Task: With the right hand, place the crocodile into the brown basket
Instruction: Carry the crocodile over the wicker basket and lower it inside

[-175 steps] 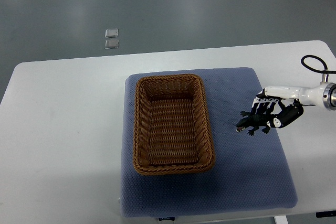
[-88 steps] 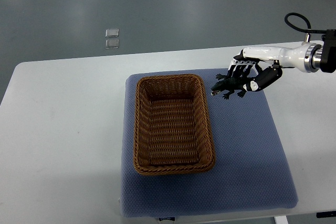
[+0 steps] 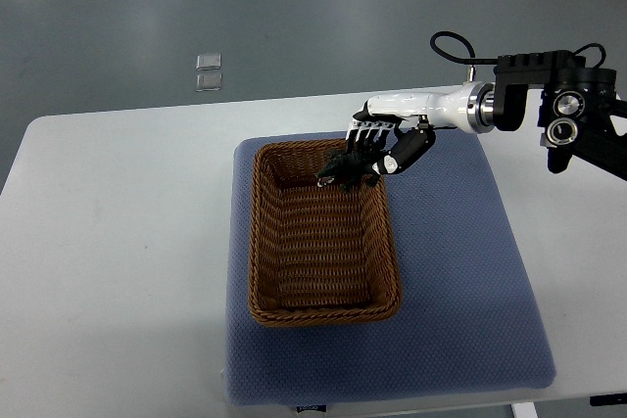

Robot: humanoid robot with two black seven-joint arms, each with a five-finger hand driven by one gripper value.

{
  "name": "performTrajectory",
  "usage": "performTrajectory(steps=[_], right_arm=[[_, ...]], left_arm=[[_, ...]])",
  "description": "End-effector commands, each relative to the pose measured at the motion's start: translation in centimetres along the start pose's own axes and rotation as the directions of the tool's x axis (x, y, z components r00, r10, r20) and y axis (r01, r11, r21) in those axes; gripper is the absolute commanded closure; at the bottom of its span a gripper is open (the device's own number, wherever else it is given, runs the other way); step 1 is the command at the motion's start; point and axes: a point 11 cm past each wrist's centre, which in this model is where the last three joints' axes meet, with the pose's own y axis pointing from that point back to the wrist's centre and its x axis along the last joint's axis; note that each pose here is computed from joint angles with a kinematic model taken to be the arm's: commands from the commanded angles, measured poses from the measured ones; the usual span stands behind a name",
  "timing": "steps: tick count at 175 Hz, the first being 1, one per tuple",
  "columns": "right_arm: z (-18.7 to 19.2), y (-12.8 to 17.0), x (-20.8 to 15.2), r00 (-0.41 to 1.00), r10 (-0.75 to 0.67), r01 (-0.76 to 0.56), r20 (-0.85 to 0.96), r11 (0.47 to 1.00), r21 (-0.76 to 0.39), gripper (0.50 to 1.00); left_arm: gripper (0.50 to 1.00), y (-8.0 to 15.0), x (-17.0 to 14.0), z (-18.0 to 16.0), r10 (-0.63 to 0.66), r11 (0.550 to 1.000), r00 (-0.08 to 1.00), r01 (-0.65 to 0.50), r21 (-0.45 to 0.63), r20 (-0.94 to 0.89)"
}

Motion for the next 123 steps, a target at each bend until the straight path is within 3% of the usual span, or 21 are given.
performTrajectory(steps=[1, 59, 123], right_arm=[[-0.7, -1.9, -0.8, 1.0, -0.028, 0.028, -0.007, 1.0, 0.005, 0.897], [-0.5, -5.6, -3.3, 0.996, -0.086, 0.086, 0.033, 0.996, -0.017, 0.893], [-0.1, -7.1, -5.3, 0.994, -0.102, 0.103, 0.051, 0.994, -0.027, 0.803]], left_arm=[[0.5, 0.0, 0.0, 0.0, 0.0, 1.0, 1.0, 0.0, 0.0, 0.0], [0.5, 0.0, 0.0, 0.0, -0.002, 1.0, 1.0, 0.002, 0.0, 0.0], [0.5, 0.0, 0.0, 0.0, -0.003, 1.0, 1.0, 0.003, 0.0, 0.002]])
